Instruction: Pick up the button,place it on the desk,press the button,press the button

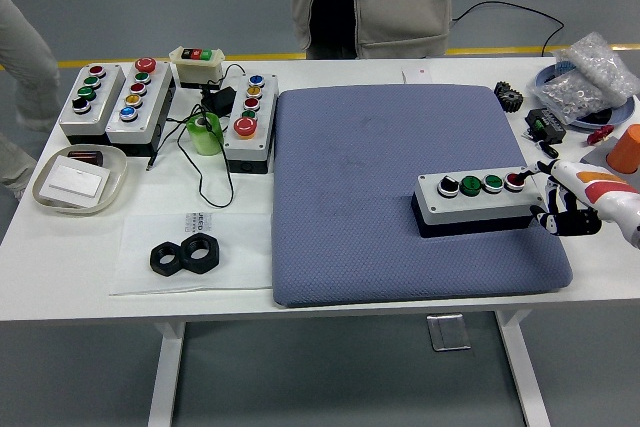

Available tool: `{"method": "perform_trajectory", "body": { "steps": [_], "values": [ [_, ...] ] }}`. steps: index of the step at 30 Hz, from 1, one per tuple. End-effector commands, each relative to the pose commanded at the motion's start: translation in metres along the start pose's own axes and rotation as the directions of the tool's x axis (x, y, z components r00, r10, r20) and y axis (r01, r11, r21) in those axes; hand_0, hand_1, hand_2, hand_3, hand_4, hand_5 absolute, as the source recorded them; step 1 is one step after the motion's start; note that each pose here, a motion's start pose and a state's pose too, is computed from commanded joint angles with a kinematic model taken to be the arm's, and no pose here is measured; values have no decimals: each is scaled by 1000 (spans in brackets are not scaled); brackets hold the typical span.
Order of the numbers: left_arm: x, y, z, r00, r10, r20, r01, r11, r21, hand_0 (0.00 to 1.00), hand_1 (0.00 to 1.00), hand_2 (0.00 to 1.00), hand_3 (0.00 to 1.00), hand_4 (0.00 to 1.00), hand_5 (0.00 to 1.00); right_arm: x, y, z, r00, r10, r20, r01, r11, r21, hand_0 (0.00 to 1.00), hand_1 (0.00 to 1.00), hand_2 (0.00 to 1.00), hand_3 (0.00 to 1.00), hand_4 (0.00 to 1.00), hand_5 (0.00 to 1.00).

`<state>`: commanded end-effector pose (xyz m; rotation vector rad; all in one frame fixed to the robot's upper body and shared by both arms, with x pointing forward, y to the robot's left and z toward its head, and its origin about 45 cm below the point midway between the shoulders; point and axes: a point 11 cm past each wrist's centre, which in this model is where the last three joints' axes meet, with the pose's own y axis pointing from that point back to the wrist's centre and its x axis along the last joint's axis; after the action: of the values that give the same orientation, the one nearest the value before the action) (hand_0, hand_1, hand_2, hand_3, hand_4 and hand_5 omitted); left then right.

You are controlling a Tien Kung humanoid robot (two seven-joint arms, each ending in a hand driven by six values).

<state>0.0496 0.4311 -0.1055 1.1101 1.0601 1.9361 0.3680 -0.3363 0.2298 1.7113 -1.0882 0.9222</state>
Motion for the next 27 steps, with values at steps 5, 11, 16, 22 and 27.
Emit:
{"method": "perform_trajectory", "body": {
  "steps": [5, 11, 16, 22, 27],
  "values": [
    [0, 0, 0, 1000, 0, -1, 0, 1000, -1, 705, 827, 884, 832, 648, 998, -2, -1, 0, 1000, -11, -8, 11, 1000, -7, 237, 81, 218, 748, 572, 2],
    [0, 0, 0, 1000, 0, -2, 0, 1000, -1, 701, 827, 885, 831, 647, 998, -5, 0, 2, 999, -36, -21, 35, 999, -18, 236, 81, 217, 749, 568, 2],
    [0, 0, 1, 1000, 0, -2, 0, 1000, -1, 702, 827, 885, 830, 649, 998, -8, 0, 1, 998, -50, -29, 50, 999, -18, 235, 81, 217, 749, 563, 2],
    [-1, 0, 1, 1000, 0, -4, 0, 1000, -2, 702, 828, 884, 830, 649, 998, 0, 0, -3, 1000, -15, -20, 15, 1000, -4, 234, 81, 218, 757, 551, 2],
    [-1, 0, 2, 1000, -1, -4, 1, 1000, -3, 702, 828, 884, 830, 649, 998, 13, 0, -13, 999, 31, -11, -30, 999, 28, 234, 81, 218, 757, 551, 2]
  ]
}}
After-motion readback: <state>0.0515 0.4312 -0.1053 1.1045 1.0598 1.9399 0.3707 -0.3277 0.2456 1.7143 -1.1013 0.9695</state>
